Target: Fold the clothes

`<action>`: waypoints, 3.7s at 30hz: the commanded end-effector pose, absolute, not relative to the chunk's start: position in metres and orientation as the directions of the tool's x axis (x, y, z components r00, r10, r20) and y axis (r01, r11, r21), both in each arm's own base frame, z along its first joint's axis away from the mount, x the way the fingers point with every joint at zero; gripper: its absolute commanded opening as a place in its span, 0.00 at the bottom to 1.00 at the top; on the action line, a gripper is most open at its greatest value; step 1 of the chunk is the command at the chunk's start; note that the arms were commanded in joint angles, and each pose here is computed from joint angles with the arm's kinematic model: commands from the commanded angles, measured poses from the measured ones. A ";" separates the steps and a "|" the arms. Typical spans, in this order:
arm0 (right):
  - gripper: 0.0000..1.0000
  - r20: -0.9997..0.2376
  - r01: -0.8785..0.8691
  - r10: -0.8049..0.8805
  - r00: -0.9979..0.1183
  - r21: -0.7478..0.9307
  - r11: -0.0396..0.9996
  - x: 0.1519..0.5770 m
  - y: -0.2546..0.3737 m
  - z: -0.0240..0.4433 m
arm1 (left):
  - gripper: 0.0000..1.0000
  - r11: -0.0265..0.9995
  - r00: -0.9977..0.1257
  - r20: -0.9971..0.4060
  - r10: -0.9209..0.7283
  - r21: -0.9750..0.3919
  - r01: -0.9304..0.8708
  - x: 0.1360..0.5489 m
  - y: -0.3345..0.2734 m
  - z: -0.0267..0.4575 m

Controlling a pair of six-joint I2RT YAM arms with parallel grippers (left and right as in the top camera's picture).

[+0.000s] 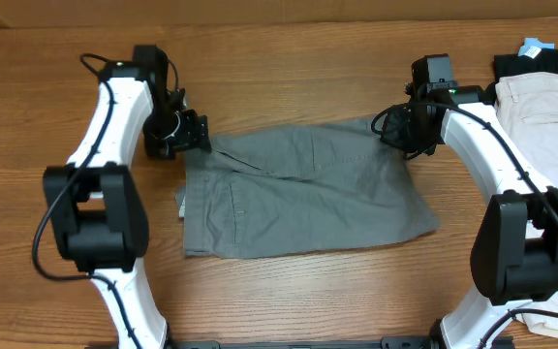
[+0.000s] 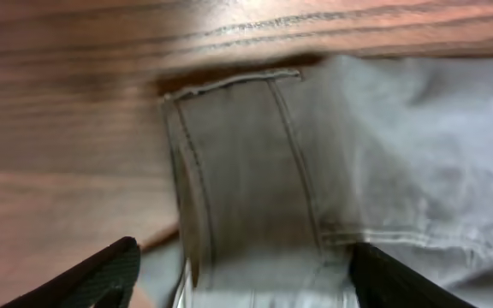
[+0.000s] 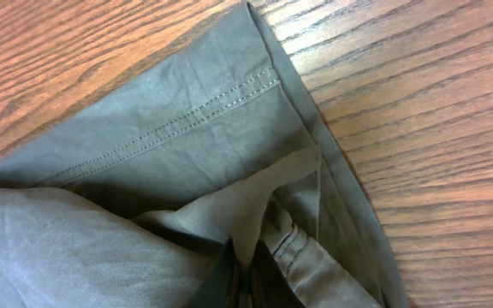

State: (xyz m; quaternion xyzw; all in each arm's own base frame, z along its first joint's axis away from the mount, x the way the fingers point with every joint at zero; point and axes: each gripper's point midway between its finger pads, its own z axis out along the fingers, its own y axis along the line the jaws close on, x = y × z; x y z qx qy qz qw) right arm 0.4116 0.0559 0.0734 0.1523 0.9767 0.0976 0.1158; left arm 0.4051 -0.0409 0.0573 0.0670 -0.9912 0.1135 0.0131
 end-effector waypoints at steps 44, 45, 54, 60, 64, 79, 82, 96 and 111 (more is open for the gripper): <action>0.04 -0.614 0.222 0.421 -0.667 0.376 0.900 0.341 0.023 0.356 | 0.04 0.963 -0.618 -0.756 -0.213 -0.271 0.000 0.279 -0.029 0.414; 0.04 -0.639 0.209 0.422 -0.643 0.384 0.899 0.334 0.023 0.368 | 0.04 0.963 -0.588 -0.780 -0.213 -0.271 0.010 0.271 -0.029 0.426; 0.04 -0.778 0.147 0.440 -0.448 0.422 0.895 0.262 0.015 0.454 | 0.04 0.964 -0.324 -0.911 -0.256 -0.264 -0.020 0.196 -0.012 0.523; 0.04 -0.809 0.121 0.441 -0.388 0.430 0.895 0.224 0.013 0.491 | 0.04 0.963 -0.205 -0.943 -0.263 -0.271 0.012 0.158 -0.011 0.559; 0.04 -0.829 0.099 0.441 -0.344 0.435 0.895 0.211 0.012 0.509 | 0.04 0.961 -0.165 -0.947 -0.275 -0.277 -0.012 0.151 -0.006 0.567; 0.04 -0.837 0.111 0.449 -0.312 0.437 0.893 0.345 0.010 0.508 | 0.04 0.950 -0.339 -0.896 -0.286 -0.219 -0.221 0.344 0.021 0.514; 0.04 -0.848 0.082 0.449 -0.283 0.445 0.892 0.399 0.013 0.505 | 0.04 0.948 -0.296 -0.911 -0.289 -0.229 -0.219 0.424 0.023 0.503; 0.04 -0.905 0.101 0.417 -0.086 0.408 0.907 0.380 -0.029 0.571 | 0.04 0.931 0.096 -0.953 -0.288 -0.302 -0.205 0.416 0.039 0.608; 0.04 -0.558 0.312 0.512 -0.652 0.419 0.853 0.404 -0.008 0.342 | 0.04 0.918 -0.744 -0.556 -0.371 -0.099 -0.383 0.436 0.025 0.334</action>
